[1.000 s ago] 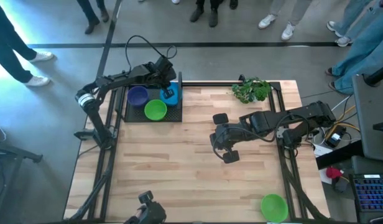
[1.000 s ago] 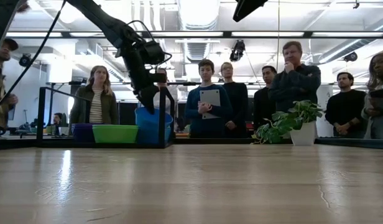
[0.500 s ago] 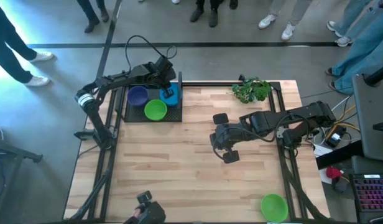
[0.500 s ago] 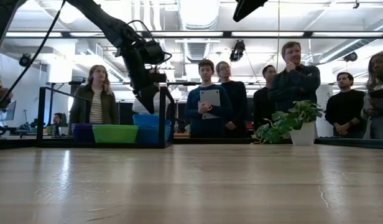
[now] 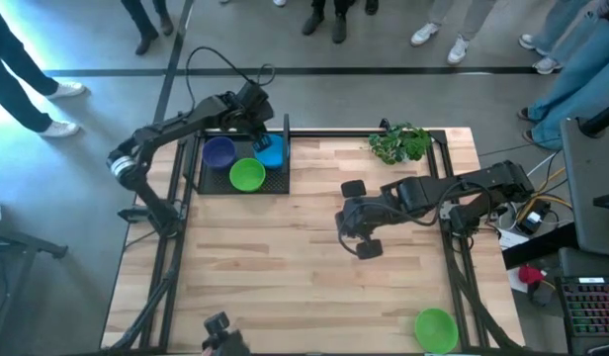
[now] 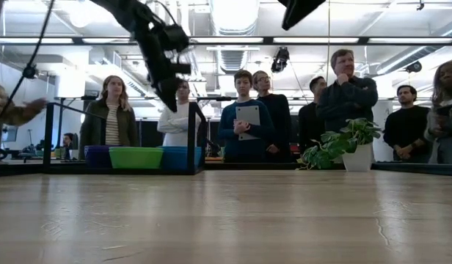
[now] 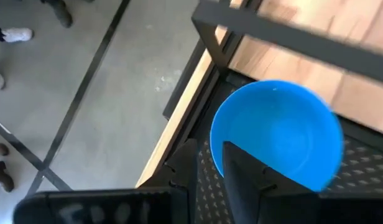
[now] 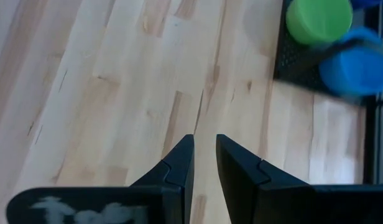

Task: Pick & Place Mini bowls
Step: Stack the green bowl on the green bowl on the shelf

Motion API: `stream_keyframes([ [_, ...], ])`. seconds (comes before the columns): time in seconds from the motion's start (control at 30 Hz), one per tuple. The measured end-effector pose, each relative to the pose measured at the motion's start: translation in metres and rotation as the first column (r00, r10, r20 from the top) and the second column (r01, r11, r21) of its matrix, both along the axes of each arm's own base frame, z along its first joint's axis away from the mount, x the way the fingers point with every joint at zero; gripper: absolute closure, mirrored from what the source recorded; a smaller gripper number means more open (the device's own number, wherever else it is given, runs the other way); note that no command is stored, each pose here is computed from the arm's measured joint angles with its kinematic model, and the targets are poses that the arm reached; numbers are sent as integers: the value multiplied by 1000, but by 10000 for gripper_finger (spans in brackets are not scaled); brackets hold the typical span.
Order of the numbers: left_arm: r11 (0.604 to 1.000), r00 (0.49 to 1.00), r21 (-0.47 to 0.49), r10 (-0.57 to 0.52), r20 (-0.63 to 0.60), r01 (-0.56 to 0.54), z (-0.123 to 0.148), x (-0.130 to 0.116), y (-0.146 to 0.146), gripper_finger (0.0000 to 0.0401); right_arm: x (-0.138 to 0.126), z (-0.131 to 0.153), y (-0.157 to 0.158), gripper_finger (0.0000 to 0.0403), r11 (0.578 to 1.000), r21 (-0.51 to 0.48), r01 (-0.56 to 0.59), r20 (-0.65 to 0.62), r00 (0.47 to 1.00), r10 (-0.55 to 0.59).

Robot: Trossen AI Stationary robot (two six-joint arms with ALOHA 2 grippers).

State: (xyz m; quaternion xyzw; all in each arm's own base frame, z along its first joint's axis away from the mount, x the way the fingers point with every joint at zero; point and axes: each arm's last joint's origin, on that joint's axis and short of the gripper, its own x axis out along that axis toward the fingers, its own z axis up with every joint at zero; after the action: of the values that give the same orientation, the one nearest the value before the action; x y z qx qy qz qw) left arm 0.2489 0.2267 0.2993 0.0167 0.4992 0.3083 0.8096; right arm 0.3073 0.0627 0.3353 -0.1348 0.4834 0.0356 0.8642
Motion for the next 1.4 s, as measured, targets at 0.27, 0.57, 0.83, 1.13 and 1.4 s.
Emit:
stream_keyframes([
  [0.27, 996, 990, 59, -73, 117, 66, 43, -22, -61, 332, -19, -7, 8, 339, 994, 22, 104, -165, 981, -99],
  [0.57, 970, 952, 169, -212, 222, 176, 56, -48, -143, 332, -44, -10, 47, 339, 979, 51, 197, -266, 948, -176],
  [0.83, 897, 842, 206, -439, 314, 392, 38, -57, -200, 332, -71, -22, 93, 339, 981, 72, 178, -297, 943, -149],
  [1.13, 771, 669, 262, -635, 385, 581, 31, -50, -250, 332, -114, -53, 134, 339, 975, 74, 209, -412, 897, -161],
  [1.4, 777, 664, 294, -628, 405, 556, 29, -39, -266, 332, -143, -74, 158, 339, 963, 127, 236, -487, 861, -147],
])
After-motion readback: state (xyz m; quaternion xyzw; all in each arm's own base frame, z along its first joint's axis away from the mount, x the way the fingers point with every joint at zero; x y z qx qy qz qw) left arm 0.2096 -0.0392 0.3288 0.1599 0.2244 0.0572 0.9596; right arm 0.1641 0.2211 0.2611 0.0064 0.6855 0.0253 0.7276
